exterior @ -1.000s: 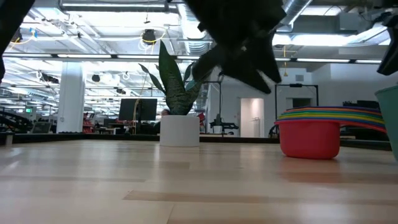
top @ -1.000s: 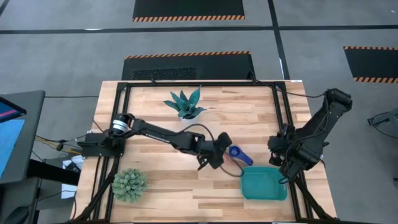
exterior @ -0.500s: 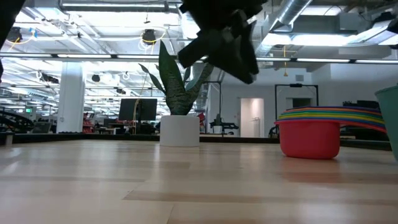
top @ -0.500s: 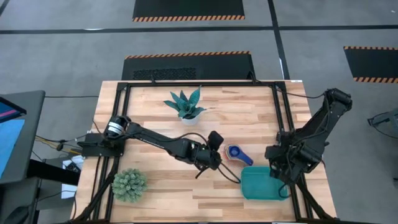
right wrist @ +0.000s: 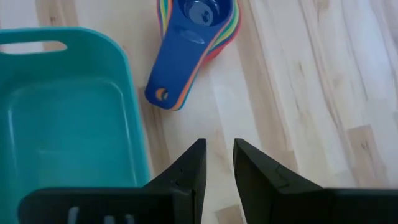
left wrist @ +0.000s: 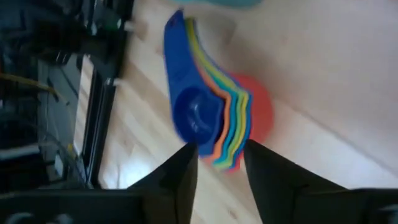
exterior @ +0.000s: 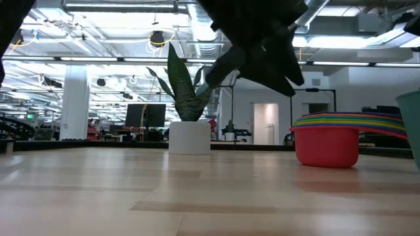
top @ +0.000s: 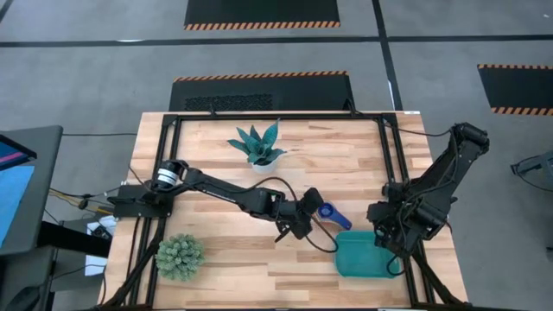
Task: Nest measuring cups in basket
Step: Put the stacked measuring cups into the green bin
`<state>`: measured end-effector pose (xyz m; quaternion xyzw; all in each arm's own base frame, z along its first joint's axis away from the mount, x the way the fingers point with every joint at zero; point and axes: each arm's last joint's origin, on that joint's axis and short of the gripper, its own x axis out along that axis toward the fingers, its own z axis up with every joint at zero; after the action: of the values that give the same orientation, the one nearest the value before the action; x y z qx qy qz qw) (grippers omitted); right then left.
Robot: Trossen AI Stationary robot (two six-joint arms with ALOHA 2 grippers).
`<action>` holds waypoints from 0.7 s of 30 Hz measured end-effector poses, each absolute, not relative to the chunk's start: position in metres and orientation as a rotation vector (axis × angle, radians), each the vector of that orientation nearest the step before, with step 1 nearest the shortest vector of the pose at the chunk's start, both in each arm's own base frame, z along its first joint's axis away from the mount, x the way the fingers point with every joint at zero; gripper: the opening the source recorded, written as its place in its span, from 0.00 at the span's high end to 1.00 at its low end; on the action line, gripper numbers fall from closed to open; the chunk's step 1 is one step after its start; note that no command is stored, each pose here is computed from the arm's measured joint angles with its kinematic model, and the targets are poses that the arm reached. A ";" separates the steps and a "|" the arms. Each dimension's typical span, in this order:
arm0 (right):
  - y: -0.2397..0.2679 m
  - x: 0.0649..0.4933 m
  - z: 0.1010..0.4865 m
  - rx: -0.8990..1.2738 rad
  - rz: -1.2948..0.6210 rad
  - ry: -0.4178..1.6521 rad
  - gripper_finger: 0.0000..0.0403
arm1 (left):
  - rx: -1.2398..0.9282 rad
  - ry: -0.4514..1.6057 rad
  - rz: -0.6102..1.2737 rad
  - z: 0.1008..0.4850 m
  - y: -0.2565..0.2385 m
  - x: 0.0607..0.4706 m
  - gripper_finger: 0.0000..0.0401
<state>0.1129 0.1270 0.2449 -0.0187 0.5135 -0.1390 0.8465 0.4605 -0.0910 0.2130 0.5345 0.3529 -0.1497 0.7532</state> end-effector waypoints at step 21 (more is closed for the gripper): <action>0.124 0.115 0.247 -0.117 -0.335 0.978 0.75 | 1.219 0.758 -0.246 0.191 -0.099 0.472 0.47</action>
<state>0.1147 0.1242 0.2469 -0.0560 0.4674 -0.1603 0.8676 0.4725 -0.0987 0.1907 0.5571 0.3464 -0.1123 0.7464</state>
